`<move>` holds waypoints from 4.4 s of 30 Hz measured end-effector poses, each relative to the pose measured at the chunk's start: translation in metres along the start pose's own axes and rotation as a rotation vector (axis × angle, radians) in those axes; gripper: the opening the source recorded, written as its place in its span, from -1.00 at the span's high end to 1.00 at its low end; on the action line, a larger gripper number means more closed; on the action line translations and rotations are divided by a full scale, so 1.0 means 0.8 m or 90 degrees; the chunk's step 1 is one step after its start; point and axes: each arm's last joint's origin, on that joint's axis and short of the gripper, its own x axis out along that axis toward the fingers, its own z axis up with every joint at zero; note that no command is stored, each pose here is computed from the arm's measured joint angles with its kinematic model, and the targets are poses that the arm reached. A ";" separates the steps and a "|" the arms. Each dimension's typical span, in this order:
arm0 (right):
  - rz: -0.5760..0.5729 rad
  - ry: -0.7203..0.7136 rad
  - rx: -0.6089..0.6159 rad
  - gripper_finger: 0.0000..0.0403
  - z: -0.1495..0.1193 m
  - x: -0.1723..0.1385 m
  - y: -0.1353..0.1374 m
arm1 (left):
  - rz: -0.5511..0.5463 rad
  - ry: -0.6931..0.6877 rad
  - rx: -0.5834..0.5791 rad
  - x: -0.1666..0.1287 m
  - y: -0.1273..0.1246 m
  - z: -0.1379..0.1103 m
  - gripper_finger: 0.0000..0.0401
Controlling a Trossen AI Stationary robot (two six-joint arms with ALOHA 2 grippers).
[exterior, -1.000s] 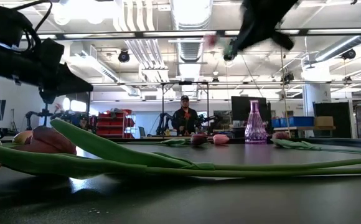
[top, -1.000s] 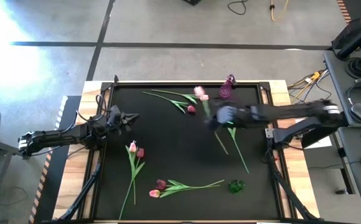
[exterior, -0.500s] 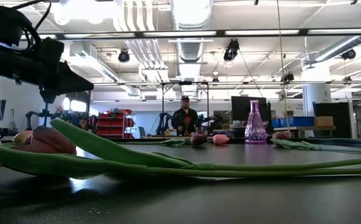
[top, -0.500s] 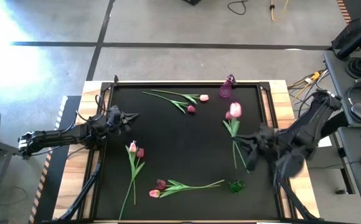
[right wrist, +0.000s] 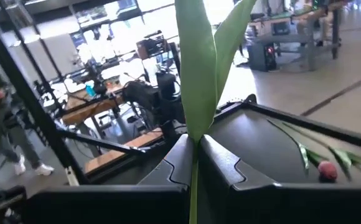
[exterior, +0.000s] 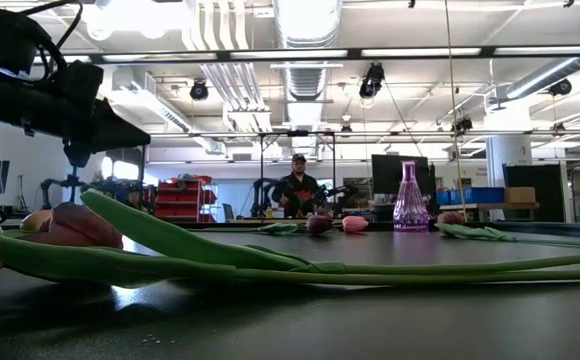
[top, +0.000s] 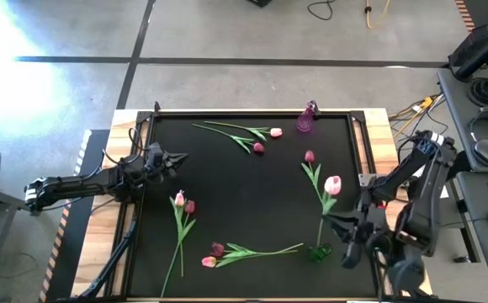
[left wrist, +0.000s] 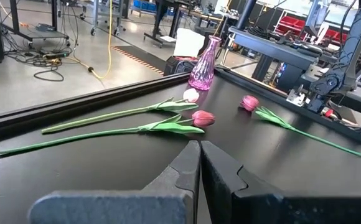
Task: Sort flowers into vase by color
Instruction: Put the middle right pink tulip into the transparent pink vase, then put the top center red tulip into the transparent green vase
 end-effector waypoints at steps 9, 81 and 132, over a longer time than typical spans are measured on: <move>-0.032 0.031 -0.077 0.94 0.042 -0.013 -0.067 | 0.000 0.001 0.000 0.000 0.000 0.000 1.00; -0.349 -0.109 -0.221 0.96 0.133 0.256 -0.398 | 0.004 0.008 0.025 0.003 0.000 -0.002 1.00; -0.450 0.120 -0.100 0.60 0.078 0.222 -0.435 | 0.012 0.033 0.027 0.007 0.000 -0.006 1.00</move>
